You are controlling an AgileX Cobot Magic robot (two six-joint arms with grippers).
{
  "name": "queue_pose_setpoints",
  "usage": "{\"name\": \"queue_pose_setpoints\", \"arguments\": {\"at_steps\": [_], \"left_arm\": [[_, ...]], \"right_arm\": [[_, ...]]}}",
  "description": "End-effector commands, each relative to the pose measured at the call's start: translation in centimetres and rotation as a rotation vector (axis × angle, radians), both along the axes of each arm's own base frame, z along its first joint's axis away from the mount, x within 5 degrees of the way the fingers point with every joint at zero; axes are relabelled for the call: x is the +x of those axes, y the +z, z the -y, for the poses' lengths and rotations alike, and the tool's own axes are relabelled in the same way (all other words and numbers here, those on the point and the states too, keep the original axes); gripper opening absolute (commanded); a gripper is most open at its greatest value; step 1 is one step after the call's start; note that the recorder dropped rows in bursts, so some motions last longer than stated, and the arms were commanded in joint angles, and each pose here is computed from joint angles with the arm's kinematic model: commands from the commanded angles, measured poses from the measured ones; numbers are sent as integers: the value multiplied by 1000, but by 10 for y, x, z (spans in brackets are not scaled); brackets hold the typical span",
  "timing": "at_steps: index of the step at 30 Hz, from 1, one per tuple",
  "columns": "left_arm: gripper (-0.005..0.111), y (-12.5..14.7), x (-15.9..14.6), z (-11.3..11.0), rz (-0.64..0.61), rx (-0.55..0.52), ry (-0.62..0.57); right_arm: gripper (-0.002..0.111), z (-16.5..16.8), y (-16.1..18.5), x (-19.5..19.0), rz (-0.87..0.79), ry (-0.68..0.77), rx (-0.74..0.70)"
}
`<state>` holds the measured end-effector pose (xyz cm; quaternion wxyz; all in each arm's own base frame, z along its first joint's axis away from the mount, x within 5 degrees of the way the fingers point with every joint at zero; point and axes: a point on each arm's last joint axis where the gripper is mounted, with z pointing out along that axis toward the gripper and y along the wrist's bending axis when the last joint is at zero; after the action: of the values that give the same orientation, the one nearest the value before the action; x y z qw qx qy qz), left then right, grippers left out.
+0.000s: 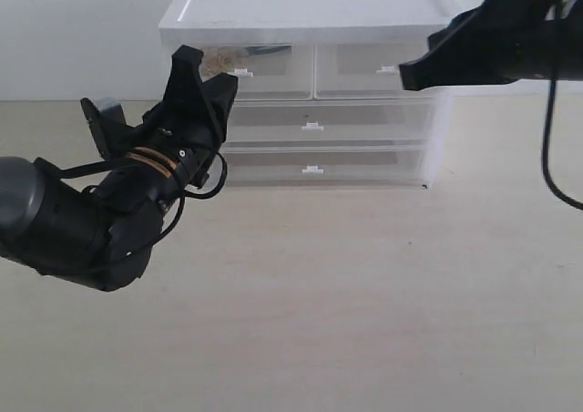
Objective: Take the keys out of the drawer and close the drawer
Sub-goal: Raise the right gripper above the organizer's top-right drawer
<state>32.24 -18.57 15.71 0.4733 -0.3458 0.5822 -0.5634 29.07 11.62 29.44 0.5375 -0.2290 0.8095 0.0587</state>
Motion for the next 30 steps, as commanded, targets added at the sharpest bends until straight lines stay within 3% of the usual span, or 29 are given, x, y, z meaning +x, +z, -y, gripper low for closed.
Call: {"name": "queue_pose_setpoints", "arguments": {"at_steps": [1,8,19,30], "left_arm": [[4,-12,0,4,-19,-9,-43],[4,-12,-1,6,-13,7,-68],[4,-12,-1,6,1,42,-69],[4,-10,1,8,13,41,-75]], "right_arm": [[0,-13,-12,22,-28,17,-24],[0,-23,-31,46,-52,25,-57],[0,-28,-27,51,68,44,-74],[0,-38,-46,63,123,52,-88]]}}
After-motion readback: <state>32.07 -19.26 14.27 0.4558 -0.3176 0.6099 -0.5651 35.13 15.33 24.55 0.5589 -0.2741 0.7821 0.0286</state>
